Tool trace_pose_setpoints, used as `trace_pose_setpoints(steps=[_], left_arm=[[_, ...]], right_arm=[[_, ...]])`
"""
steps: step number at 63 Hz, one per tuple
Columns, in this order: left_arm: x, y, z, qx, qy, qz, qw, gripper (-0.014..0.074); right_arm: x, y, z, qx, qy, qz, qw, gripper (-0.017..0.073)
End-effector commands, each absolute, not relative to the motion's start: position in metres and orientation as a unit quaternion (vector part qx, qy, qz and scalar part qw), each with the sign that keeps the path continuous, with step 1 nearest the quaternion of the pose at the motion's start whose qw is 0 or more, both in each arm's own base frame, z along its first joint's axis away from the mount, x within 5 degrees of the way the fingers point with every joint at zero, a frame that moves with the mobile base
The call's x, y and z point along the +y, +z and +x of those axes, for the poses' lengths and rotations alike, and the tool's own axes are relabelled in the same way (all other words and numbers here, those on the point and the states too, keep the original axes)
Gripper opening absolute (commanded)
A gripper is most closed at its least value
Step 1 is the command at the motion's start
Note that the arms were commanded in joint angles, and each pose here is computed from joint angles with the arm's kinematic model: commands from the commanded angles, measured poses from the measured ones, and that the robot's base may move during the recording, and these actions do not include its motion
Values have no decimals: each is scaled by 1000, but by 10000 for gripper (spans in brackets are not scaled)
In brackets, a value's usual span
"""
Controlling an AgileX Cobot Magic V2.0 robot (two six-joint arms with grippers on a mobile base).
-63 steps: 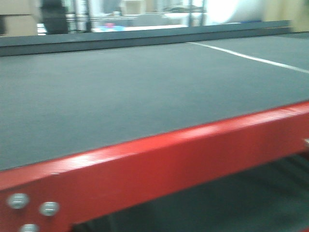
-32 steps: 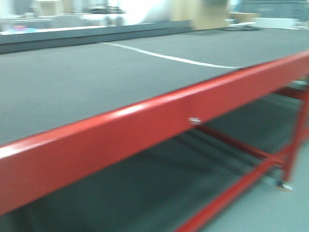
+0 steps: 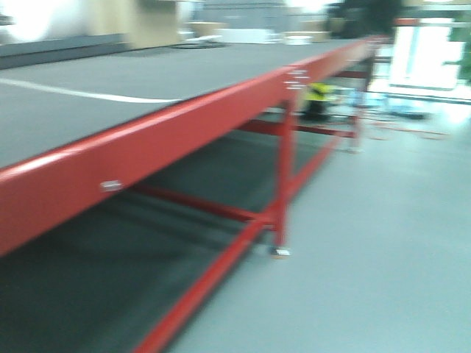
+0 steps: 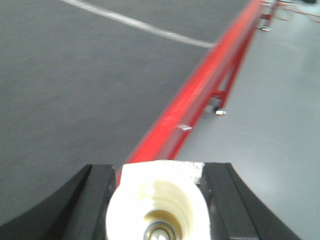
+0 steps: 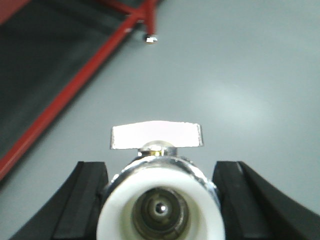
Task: Place valve from conveyor to right shelf box
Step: 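Drive the base to the steel shelf while holding both valves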
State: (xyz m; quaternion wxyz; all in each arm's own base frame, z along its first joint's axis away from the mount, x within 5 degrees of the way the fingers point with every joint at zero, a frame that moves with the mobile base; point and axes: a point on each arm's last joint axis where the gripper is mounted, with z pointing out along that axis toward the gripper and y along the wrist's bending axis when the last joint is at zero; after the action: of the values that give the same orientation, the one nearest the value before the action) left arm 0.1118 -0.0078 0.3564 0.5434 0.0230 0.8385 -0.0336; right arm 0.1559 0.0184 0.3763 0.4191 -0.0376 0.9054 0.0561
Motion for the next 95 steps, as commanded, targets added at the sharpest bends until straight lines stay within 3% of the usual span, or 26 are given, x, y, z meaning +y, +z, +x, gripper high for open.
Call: trace_pose_setpoints(steps=[1,95], left_arm=[[-8,364,111,819,-37,19,572,-111],[-8,364,111,819,-37,19,572,-111]], right_arm=[[17,384,156,889,50,-37,455,-163],[17,384,156,889,50,-37,455,-163]])
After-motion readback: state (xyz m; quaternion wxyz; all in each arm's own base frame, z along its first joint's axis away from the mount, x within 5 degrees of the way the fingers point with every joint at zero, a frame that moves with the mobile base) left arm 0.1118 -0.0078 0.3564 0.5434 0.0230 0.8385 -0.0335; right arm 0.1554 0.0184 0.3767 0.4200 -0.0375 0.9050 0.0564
